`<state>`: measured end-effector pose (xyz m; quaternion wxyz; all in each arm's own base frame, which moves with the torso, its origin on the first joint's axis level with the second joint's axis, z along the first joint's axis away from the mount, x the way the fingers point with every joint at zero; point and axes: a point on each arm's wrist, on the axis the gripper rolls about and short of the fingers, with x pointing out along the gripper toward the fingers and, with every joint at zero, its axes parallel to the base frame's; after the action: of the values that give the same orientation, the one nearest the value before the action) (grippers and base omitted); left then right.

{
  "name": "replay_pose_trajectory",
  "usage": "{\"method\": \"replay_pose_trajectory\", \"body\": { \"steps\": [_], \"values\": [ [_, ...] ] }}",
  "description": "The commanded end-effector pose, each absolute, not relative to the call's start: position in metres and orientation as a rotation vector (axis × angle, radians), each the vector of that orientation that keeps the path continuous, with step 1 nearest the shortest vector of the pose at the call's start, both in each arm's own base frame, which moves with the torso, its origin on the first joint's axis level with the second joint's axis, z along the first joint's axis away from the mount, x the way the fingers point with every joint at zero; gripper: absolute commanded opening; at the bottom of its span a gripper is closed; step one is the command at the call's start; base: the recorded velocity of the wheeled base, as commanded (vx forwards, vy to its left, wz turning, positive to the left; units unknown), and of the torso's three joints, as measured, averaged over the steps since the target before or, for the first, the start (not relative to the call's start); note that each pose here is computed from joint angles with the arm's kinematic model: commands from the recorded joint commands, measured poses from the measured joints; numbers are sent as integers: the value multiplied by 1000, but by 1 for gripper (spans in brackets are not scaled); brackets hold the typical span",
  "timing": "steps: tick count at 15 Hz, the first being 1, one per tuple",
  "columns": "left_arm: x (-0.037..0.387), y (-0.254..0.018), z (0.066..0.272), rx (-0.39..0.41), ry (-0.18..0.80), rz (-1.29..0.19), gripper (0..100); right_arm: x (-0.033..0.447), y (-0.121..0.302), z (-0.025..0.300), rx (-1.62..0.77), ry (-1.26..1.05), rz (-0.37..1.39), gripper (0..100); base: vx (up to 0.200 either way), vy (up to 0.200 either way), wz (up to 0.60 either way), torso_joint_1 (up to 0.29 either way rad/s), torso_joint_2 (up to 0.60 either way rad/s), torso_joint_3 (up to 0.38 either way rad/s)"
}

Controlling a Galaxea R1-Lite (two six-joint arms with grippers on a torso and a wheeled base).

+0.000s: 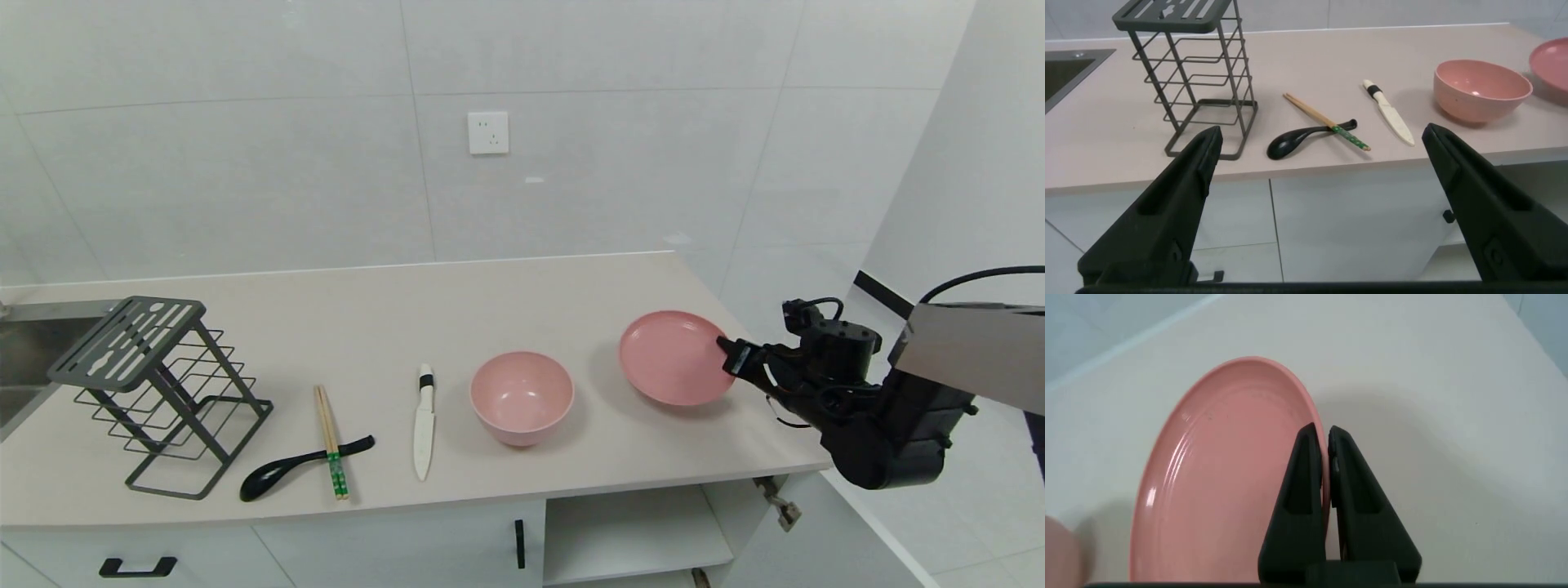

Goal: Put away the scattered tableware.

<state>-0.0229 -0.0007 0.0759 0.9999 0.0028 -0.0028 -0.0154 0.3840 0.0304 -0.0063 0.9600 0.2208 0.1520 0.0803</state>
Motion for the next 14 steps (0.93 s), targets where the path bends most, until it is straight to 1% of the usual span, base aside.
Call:
{"method": "replay_pose_trajectory", "body": {
  "steps": [1, 5, 6, 7, 9, 10, 14],
  "values": [
    [-23, -1, 76, 6, -5, -31, 100, 373, 32, 19, 523, 254, 176, 0, 0, 0, 0, 0, 0, 0],
    [-23, -1, 76, 5, -3, -31, 100, 350, 32, 38, 604, 190, 197, 0, 0, 0, 0, 0, 0, 0],
    [-23, -1, 76, 5, -3, -31, 100, 317, 36, 50, 631, 222, 207, 0, 0, 0, 0, 0, 0, 0],
    [-23, -1, 76, 5, -3, -32, 100, 295, 38, 61, 638, 235, 217, 0, 0, 0, 0, 0, 0, 0],
    [-23, -1, 76, 8, -3, -35, 100, 262, 38, 80, 635, 228, 236, 0, 0, 0, 0, 0, 0, 0],
    [-23, -1, 76, 9, -3, -37, 100, 254, 37, 87, 634, 214, 243, 0, 0, 0, 0, 0, 0, 0],
    [-23, -1, 76, 6, -6, -40, 100, 251, 37, 86, 624, 217, 239, 0, 0, 0, 0, 0, 0, 0]
  ]
}}
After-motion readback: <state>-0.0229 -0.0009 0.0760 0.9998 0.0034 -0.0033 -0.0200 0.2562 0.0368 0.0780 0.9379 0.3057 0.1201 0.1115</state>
